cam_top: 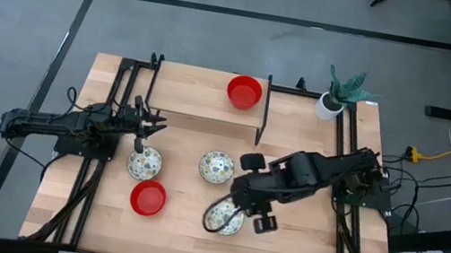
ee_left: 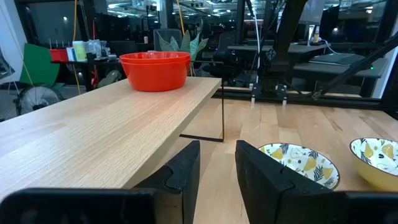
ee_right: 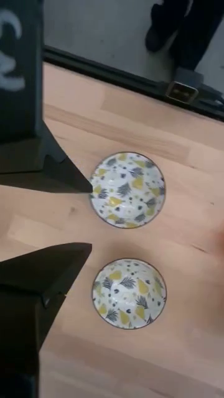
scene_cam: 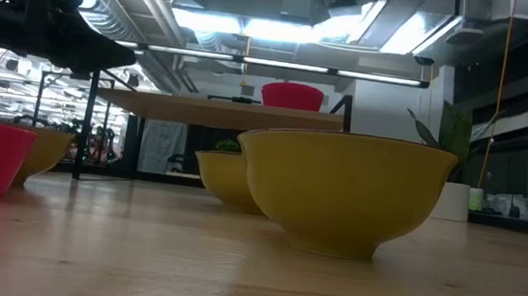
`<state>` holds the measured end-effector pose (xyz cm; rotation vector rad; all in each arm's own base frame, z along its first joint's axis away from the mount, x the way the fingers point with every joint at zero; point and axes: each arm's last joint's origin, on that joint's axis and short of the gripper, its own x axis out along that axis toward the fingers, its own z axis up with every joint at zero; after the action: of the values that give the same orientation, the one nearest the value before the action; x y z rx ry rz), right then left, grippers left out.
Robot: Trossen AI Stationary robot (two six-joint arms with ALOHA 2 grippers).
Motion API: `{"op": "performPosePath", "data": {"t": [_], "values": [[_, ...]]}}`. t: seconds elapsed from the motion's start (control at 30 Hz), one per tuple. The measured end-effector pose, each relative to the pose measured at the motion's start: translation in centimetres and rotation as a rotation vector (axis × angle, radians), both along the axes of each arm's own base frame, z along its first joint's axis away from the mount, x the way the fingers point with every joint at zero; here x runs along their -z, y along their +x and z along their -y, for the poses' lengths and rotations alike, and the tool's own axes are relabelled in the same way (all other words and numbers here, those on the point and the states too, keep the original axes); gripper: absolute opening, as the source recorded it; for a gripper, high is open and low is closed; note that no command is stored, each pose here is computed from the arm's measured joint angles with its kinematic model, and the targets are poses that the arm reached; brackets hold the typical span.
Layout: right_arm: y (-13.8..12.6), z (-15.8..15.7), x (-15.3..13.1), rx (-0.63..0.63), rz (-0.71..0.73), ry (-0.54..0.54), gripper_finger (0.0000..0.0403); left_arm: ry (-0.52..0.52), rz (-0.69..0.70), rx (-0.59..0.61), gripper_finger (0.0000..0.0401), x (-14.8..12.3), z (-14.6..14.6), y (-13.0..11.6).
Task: Pick & Place Mini bowls
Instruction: Stack the red bowl on the red bowls on the shelf
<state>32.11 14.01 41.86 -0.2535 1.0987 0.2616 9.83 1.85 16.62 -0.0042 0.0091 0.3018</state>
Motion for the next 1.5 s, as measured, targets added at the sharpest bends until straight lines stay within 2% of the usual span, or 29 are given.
{"op": "performPosePath", "data": {"t": [0.2, 0.3, 0.4, 0.53, 0.73, 0.87, 1.03, 1.23, 1.5], "values": [[-2.4, -0.8, -1.4, -0.047, 0.050, -0.002, 0.0140, 0.000, 0.000, 0.000, 0.0098, 0.0, 0.0, 0.0], [-3.1, -1.7, -0.4, -0.069, 0.088, 0.007, 0.0140, 0.000, 0.001, 0.000, 0.0098, 0.0, 0.0, 0.0], [-3.9, -2.5, 1.8, -0.084, 0.123, 0.040, 0.0140, 0.000, 0.000, 0.000, 0.0098, 0.0, 0.0, 0.0], [-5.3, -3.3, 4.9, -0.067, 0.217, 0.139, 0.0140, 0.000, 0.001, 0.000, 0.0098, 0.0, 0.0, 0.0], [-6.8, -3.3, 8.5, 0.016, 0.375, 0.347, 0.0140, 0.000, 0.001, 0.000, 0.0098, 0.0, 0.0, 0.0], [-6.8, -3.6, 10.6, 0.064, 0.435, 0.455, 0.0140, 0.000, 0.001, 0.000, 0.0098, 0.0, 0.0, 0.0], [-6.5, -3.8, 12.3, 0.088, 0.500, 0.540, 0.0140, 0.000, 0.000, 0.000, 0.0098, 0.0, 0.0, 0.0], [-6.3, -3.6, 12.5, 0.095, 0.564, 0.566, 0.0140, 0.000, 0.000, 0.000, 0.0098, 0.0, 0.0, 0.0], [-5.1, -2.0, 12.0, 0.176, 0.701, 0.448, 0.0140, 0.000, 0.000, 0.000, 0.0098, 0.0, 0.0, 0.0]]}}
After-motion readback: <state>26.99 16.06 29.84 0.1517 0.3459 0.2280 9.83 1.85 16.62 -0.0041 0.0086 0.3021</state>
